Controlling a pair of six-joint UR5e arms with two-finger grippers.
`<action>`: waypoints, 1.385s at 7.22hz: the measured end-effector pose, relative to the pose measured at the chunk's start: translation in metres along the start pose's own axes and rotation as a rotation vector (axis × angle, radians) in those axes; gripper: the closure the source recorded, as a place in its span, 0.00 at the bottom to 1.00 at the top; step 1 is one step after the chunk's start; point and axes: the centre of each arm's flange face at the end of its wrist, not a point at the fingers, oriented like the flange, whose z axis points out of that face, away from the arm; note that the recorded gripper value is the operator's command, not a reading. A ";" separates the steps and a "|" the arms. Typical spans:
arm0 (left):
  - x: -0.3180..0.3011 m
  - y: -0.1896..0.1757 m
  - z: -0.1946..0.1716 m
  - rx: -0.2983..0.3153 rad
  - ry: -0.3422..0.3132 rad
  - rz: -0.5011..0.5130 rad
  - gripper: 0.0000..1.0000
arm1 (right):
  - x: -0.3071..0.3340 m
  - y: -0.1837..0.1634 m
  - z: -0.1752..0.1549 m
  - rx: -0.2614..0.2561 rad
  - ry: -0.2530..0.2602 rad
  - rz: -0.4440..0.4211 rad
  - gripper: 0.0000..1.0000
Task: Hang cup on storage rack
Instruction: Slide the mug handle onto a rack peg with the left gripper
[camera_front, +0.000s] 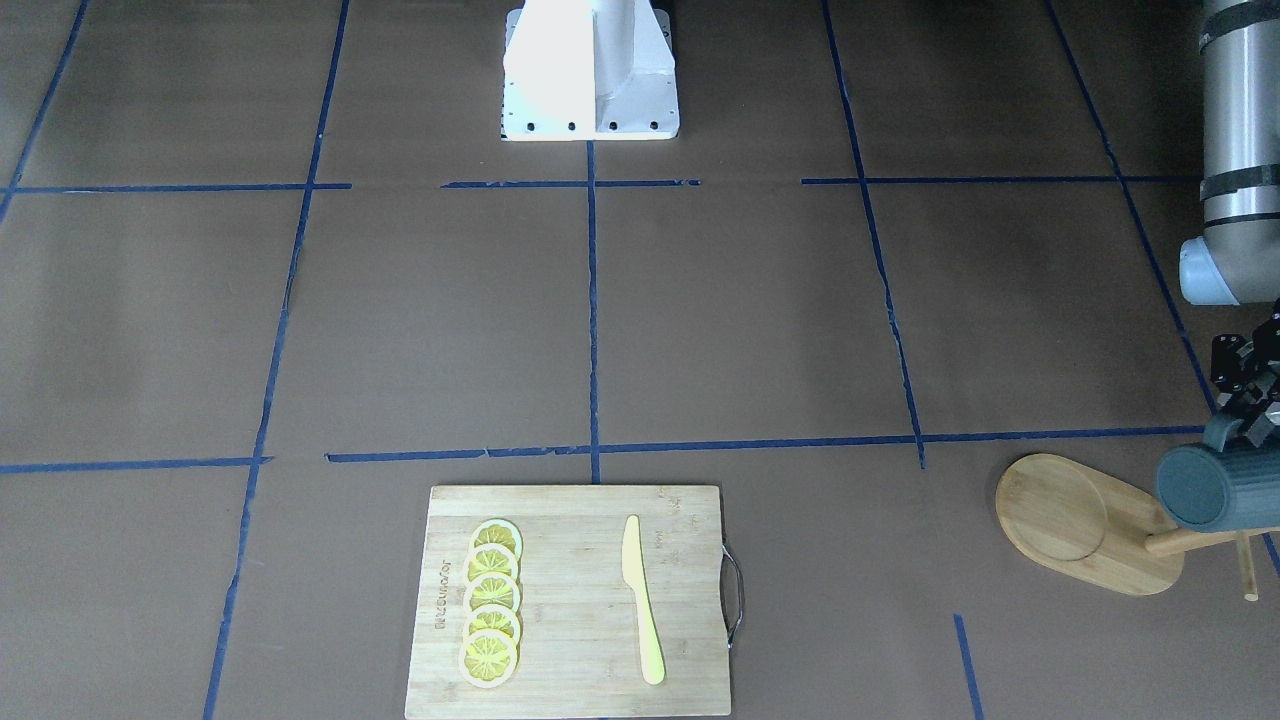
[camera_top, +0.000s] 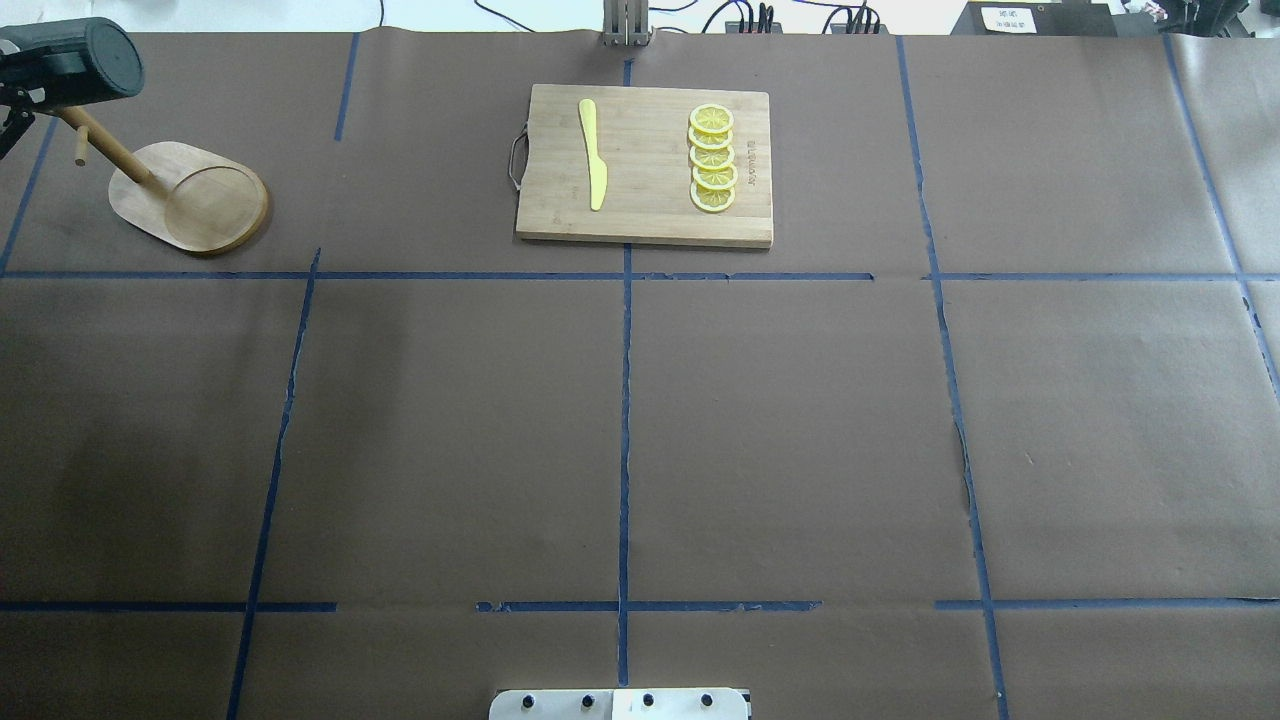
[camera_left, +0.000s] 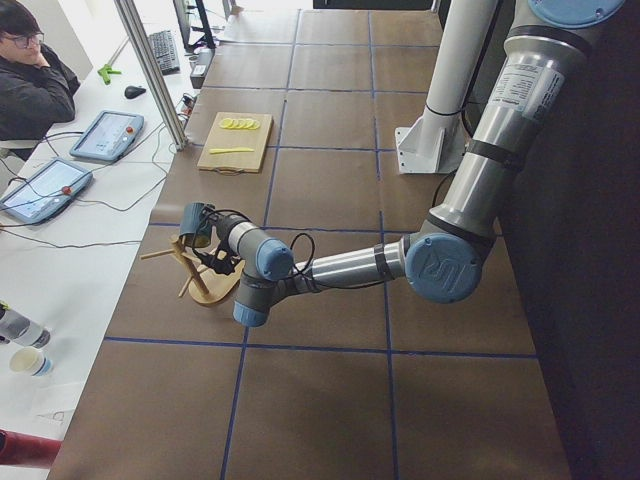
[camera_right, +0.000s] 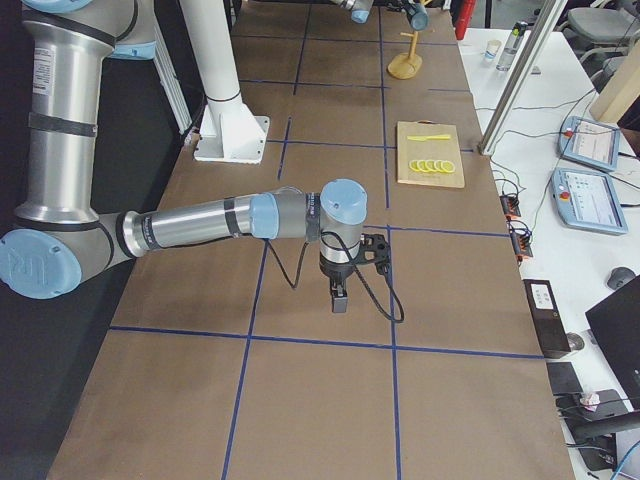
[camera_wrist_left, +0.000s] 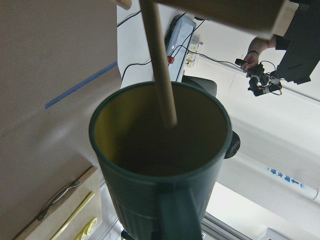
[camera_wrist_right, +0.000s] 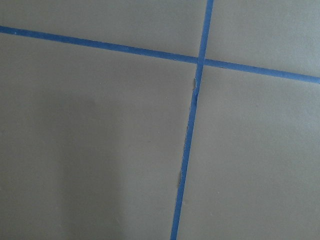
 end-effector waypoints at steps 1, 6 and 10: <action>-0.002 -0.004 -0.001 0.009 -0.004 -0.005 0.98 | -0.001 0.000 -0.001 0.002 0.000 -0.001 0.00; -0.009 -0.015 -0.003 0.034 -0.014 -0.013 0.00 | -0.002 0.001 -0.003 0.006 0.000 -0.003 0.00; -0.011 -0.013 -0.007 0.022 -0.016 0.002 0.00 | -0.002 0.001 -0.003 0.006 0.000 -0.001 0.00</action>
